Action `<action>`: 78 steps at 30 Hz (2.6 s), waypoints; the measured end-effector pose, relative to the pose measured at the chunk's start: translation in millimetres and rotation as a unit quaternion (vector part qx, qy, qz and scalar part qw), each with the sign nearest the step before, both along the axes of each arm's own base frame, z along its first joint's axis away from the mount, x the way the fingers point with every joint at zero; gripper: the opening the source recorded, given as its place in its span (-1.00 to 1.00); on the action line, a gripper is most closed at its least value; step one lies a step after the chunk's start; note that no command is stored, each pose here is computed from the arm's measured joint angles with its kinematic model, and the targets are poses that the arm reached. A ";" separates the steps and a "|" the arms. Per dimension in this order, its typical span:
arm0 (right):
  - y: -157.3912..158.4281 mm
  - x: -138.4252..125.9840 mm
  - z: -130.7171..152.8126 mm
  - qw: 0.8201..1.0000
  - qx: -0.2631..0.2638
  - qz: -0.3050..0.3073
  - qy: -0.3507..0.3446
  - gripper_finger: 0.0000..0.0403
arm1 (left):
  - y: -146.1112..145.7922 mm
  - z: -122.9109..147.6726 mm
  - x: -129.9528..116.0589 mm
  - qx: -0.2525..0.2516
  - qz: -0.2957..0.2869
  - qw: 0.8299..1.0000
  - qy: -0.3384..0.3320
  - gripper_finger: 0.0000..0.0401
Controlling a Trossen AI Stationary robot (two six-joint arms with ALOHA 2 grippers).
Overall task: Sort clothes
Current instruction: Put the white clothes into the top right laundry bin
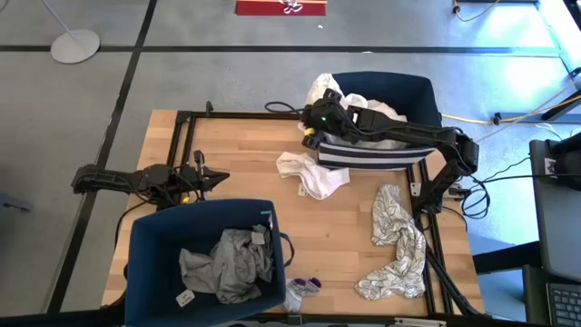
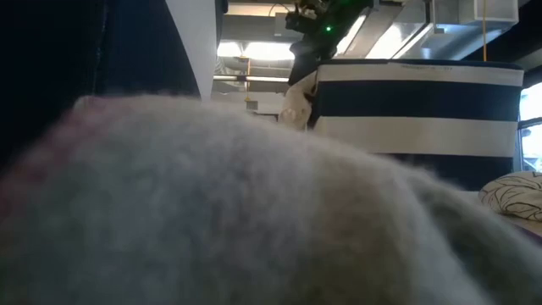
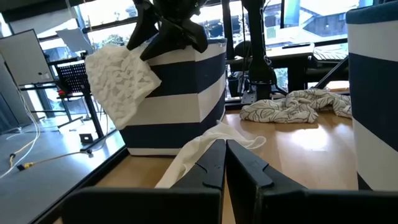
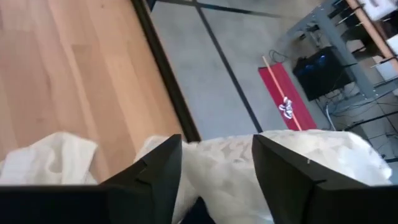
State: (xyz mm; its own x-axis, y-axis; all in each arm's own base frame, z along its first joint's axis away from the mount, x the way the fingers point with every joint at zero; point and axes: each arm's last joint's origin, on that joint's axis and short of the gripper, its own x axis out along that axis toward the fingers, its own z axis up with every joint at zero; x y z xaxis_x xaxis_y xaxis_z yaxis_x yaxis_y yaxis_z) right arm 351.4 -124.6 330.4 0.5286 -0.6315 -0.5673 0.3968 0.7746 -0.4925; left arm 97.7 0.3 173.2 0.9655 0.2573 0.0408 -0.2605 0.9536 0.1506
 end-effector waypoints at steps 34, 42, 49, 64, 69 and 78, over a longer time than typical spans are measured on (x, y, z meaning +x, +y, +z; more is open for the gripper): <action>-10.7 -22.0 23.6 0.993 0.118 -0.011 0.025 -0.52 | 0.0 0.0 0.0 -0.001 0.000 1.000 0.000 -0.99; -11.2 -20.6 23.9 0.994 0.103 -0.004 0.031 -0.94 | 0.0 0.0 0.0 -0.001 0.000 1.000 0.000 -0.99; -7.5 -22.0 63.8 0.999 0.028 -0.026 0.004 -0.97 | 0.0 0.0 0.0 -0.001 0.000 1.000 0.000 -0.99; 2.8 -85.1 147.1 0.950 -0.165 -0.250 0.089 -0.98 | 0.0 0.1 0.0 -0.001 0.000 1.000 0.000 -0.99; 0.4 -103.4 121.8 0.951 -0.046 -0.283 0.113 -0.98 | 0.0 0.0 0.0 -0.003 0.000 1.000 0.000 -0.99; -12.9 -96.6 25.8 0.934 0.020 -0.289 0.209 -0.94 | 0.0 0.1 0.0 -0.005 0.000 1.000 -0.001 -0.99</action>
State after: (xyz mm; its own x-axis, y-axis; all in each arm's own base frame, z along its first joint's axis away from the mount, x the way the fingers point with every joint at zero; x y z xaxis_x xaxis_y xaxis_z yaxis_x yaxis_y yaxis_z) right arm 254.7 -137.6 356.2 -0.1675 -0.7172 -0.6764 0.5338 0.5109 -0.6738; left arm 97.6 0.3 173.3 0.9655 0.2571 0.0405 -0.2602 0.9553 0.1400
